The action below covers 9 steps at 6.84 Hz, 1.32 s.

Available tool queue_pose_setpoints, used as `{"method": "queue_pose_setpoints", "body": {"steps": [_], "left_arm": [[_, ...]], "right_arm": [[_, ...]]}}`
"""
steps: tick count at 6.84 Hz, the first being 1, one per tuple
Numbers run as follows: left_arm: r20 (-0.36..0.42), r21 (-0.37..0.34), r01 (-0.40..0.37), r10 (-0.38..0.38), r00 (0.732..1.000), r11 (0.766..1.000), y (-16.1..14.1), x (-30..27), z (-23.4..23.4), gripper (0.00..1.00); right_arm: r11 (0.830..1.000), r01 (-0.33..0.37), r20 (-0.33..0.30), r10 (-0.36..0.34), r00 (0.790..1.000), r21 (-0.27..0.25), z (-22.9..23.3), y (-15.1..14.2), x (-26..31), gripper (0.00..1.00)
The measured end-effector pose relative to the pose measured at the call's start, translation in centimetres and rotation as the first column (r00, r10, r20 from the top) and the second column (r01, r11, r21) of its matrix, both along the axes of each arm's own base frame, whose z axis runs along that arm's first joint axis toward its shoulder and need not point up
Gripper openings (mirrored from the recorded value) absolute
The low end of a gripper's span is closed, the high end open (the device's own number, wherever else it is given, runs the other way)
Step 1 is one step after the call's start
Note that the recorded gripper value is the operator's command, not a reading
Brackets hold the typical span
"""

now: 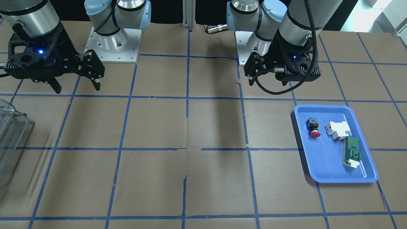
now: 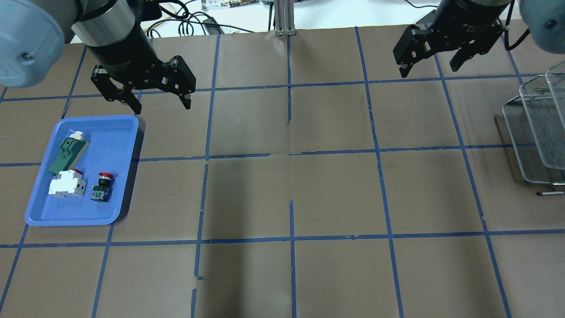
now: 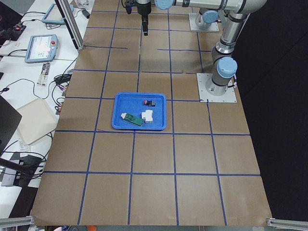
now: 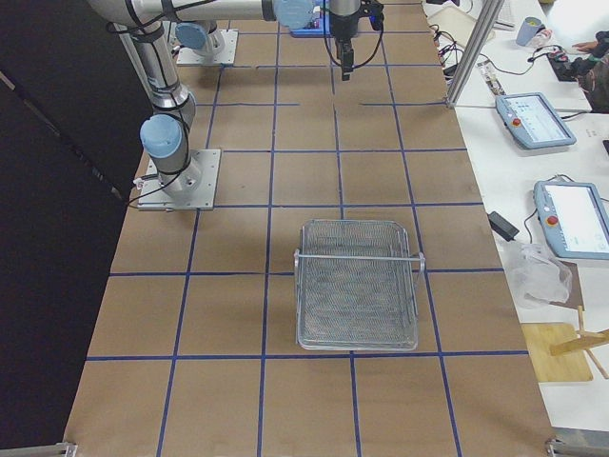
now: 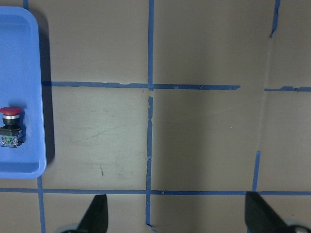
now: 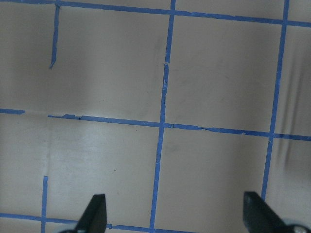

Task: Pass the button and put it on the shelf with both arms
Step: 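Move the left gripper down over the red push button in the blue tray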

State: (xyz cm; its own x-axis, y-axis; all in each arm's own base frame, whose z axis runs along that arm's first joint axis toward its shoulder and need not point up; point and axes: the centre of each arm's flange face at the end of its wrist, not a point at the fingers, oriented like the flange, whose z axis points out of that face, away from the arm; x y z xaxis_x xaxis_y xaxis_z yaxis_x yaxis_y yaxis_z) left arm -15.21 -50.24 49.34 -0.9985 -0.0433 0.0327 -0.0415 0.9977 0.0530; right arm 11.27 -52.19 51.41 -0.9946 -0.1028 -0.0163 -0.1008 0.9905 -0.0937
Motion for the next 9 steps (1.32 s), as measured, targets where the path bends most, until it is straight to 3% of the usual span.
{"method": "queue_pose_setpoints", "body": {"steps": [3, 5, 9], "left_arm": [[0.001, 0.005, -0.001, 0.001, 1.0, 1.0, 0.4, 0.2, -0.2, 1.0], [0.012, 0.013, 0.058, -0.058, 0.998, 0.998, 0.5, 1.2, -0.6, 1.0], [-0.001, 0.043, 0.161, -0.161, 0.987, 0.986, 0.0, 13.9, -6.7, 1.0]], "right_arm": [[1.0, -0.001, 0.002, 0.001, 1.0, -0.002, 0.0, 0.0, 0.1, 1.0], [1.0, 0.001, -0.003, -0.001, 1.0, -0.002, 0.1, 0.0, 0.0, 1.0], [1.0, -0.005, -0.007, 0.005, 1.0, -0.002, 0.2, 0.1, -0.1, 1.0]]}}
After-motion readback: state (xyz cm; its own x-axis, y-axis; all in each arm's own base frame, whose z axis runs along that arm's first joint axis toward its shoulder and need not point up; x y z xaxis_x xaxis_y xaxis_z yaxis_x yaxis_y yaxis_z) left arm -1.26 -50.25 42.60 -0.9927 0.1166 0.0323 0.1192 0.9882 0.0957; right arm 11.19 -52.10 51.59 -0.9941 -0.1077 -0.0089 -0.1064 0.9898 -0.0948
